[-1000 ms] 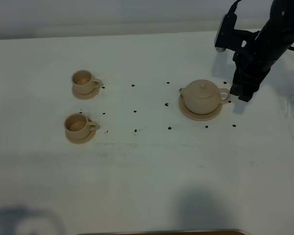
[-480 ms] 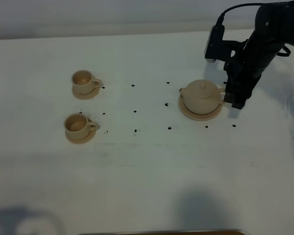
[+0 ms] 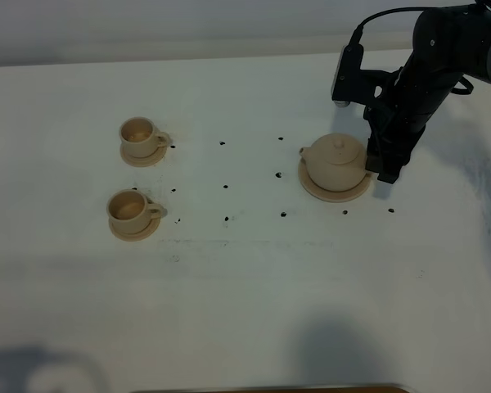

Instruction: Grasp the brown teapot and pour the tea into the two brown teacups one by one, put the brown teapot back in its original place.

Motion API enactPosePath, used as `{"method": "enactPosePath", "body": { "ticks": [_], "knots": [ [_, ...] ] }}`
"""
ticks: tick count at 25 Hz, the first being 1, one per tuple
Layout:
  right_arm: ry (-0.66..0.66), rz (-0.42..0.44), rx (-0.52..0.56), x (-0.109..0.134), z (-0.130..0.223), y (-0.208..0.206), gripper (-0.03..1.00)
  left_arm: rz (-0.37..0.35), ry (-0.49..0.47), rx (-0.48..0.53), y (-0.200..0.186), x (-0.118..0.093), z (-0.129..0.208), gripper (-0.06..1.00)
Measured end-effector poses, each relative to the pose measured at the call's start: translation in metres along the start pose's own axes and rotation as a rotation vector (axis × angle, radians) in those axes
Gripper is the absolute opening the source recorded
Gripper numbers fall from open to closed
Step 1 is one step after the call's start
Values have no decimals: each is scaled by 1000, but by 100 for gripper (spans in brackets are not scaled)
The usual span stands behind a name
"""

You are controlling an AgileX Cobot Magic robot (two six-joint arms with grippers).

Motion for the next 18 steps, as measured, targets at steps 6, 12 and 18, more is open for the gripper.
{"method": "enactPosePath", "body": {
  "ticks": [6, 12, 18],
  "knots": [
    [-1, -14, 5, 1, 0, 4, 44, 0, 0, 0, 0, 0, 0, 50],
    [7, -41, 15, 4, 1, 4, 44, 0, 0, 0, 0, 0, 0, 50],
    [9, -62, 22, 6, 2, 4, 44, 0, 0, 0, 0, 0, 0, 50]
  ]
}}
Point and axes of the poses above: a point on each arm's last joint axis where the gripper is mounted, y pointing out along that axis toward the gripper, x along the wrist's bending axis when the last joint is at zero, z = x × y, the point moved 1 cm from there along y, pointing out along that axis toward the gripper, and after that the axes turned 8 degrees about -y, right-handed, at the moved point
